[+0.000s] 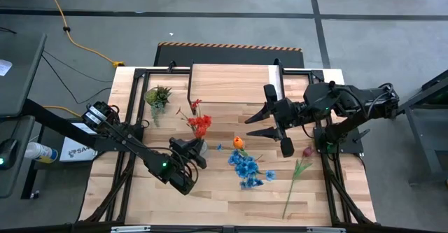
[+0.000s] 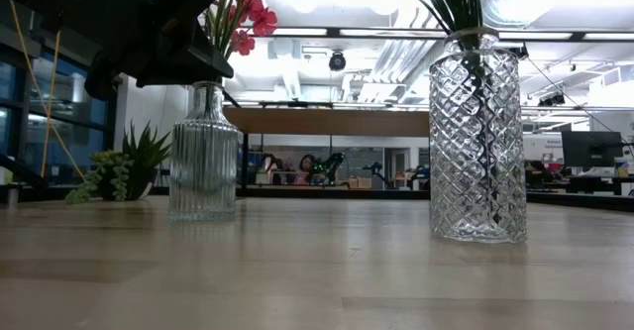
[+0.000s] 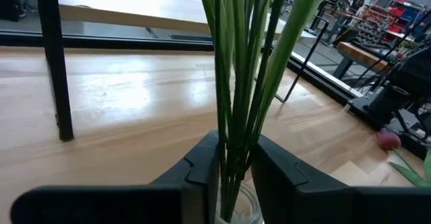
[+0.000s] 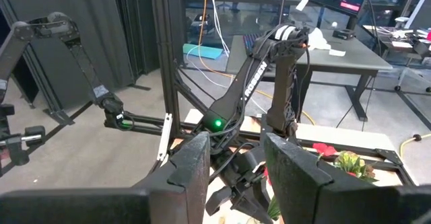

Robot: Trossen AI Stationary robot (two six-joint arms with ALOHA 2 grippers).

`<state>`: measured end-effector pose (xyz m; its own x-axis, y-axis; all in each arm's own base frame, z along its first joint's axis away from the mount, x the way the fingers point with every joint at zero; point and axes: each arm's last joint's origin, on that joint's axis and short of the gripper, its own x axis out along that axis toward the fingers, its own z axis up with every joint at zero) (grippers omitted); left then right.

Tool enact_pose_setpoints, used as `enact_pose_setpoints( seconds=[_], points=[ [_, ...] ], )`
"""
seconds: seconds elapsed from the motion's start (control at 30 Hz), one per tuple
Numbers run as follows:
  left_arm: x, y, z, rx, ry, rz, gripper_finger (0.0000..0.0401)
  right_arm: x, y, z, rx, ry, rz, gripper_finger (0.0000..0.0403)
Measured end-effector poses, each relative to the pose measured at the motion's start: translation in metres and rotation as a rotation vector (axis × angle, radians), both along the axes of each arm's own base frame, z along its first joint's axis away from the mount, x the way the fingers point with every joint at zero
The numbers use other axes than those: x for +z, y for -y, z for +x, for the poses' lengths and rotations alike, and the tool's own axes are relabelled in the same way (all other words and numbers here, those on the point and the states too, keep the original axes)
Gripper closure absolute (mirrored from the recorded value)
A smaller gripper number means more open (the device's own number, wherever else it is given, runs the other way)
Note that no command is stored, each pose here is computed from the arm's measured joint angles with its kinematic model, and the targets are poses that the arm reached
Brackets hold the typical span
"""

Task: Pick and place flowers into a vace then onto a shelf
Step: Put the red flowers into the left transparent vase, then put the dark red flower into the left transparent vase

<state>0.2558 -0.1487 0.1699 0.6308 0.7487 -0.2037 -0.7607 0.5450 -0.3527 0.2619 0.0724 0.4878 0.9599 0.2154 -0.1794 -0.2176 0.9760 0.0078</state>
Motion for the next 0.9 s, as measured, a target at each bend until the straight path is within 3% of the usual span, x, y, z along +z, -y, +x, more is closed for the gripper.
enact_pose_setpoints(
  seconds=[0.5, 0.67, 0.9],
  points=[
    [0.007, 0.002, 0.003, 0.002, 0.034, -0.052, 0.0144, 0.000, 0.000, -0.001, 0.005, 0.001, 0.002, 0.0269],
    [0.014, 0.005, -0.001, -0.032, -0.046, -0.075, 0.0126, 0.001, 0.000, -0.002, 0.005, 0.004, 0.003, 0.0269],
    [0.030, 0.020, -0.013, -0.096, -0.037, -0.087, 0.0123, 0.005, 0.002, -0.007, 0.004, 0.017, 0.009, 0.0269]
  ],
)
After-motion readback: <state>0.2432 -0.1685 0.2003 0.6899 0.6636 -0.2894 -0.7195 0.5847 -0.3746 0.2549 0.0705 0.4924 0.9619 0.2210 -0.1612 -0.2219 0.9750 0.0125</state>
